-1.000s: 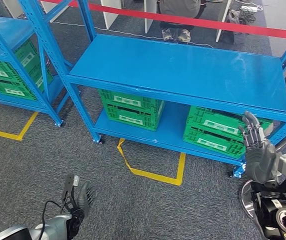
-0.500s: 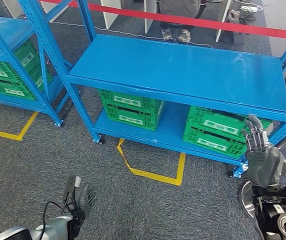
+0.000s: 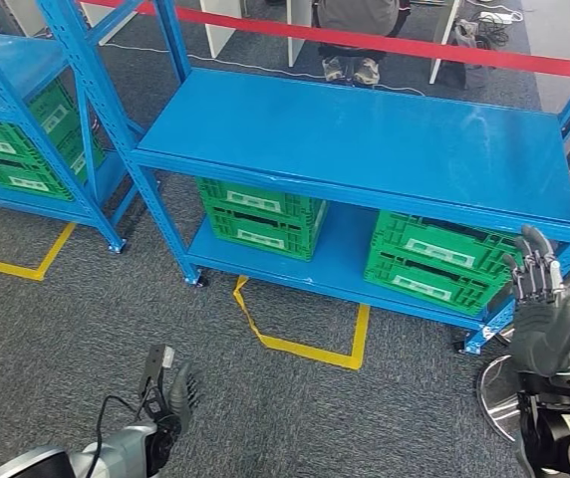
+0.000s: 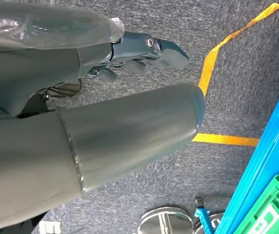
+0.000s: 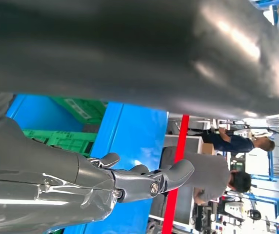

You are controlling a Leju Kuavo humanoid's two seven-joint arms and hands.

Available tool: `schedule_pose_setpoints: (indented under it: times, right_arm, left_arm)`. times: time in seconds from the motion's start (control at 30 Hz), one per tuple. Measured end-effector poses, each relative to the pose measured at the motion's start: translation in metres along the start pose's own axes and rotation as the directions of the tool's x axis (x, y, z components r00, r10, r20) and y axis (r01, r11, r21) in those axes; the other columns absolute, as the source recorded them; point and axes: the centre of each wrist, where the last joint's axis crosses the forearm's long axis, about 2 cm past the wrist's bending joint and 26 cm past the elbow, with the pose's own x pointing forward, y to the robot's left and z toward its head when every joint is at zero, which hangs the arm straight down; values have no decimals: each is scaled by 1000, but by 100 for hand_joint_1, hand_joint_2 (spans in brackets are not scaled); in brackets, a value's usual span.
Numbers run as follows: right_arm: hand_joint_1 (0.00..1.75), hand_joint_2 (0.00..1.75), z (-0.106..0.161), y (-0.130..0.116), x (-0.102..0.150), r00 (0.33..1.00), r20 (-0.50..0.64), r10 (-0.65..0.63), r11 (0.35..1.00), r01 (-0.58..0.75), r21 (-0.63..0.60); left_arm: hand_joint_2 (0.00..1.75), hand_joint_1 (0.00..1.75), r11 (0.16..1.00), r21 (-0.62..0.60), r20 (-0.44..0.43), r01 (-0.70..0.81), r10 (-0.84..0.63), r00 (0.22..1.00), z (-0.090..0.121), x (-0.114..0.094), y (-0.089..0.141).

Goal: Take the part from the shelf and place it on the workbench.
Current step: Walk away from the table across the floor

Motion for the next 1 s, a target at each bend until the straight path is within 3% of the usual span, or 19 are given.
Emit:
schedule_pose_setpoints:
  times: [1.0]
  right_arm:
    - [0, 0, -4, 6, 1, 999, 22, -48, 999, 49, -5]
  left_arm:
    - [0, 0, 1000, 9, 5, -26, 26, 1000, -1, 0, -2]
